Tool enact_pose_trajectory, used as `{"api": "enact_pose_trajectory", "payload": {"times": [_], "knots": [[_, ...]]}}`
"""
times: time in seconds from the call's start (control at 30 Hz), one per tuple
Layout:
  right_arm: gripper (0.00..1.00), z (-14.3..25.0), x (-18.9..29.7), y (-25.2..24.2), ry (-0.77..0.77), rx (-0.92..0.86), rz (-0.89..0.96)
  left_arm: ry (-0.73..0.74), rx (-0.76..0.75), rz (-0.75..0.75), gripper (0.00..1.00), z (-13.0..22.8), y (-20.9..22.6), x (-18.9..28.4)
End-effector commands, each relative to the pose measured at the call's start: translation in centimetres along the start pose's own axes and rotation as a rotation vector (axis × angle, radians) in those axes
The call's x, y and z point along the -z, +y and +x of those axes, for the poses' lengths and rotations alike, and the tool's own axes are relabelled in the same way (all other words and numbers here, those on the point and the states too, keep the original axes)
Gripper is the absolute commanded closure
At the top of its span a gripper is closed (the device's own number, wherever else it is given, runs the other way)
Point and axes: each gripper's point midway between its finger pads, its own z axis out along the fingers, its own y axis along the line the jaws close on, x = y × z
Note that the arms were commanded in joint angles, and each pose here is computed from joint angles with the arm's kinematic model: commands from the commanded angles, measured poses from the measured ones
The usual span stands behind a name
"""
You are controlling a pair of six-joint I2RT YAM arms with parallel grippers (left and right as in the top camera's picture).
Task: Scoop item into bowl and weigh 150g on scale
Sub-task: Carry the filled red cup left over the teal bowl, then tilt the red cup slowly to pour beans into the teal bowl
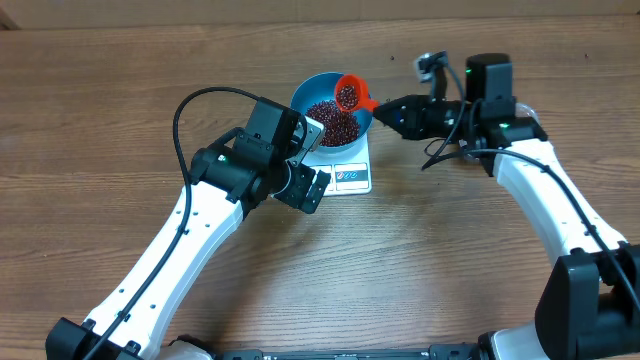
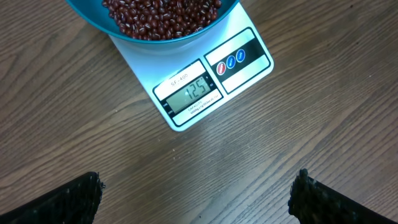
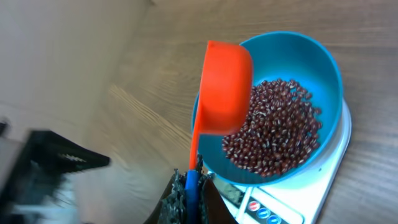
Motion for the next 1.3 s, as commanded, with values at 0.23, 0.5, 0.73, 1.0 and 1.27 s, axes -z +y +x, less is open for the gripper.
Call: {"api": "enact_pose_trajectory", "payload": {"times": [0.23,0.5,0.73,1.0,1.27], "knots": [[0.96,0.9,-2.3,-1.7,0.065,0.382,0.28,-0.03,-0.006,0.006,0.0,-0.4,0.0,0.9],[0.96,1.0,-2.6,-1.4,0.078,0.46,0.29,-0.029,-0.006,0.006,0.0,-0.4,0.0,0.9],[0.96,1.5,-3.1,-0.1,0.09,0.501,0.215,-0.03,-0.006,0.006,0.0,-0.4,0.0,0.9],[0.96,1.3,-3.0,-0.9,0.082,0.446,0.273,-0.029,-0.006,0.006,0.0,-0.4,0.0,0.9],[0.96,1.3,-3.0,-0.9,0.08,0.419,0.274,-0.029,-0.006,0.006,0.01,-0.4,0.0,0.9]]}}
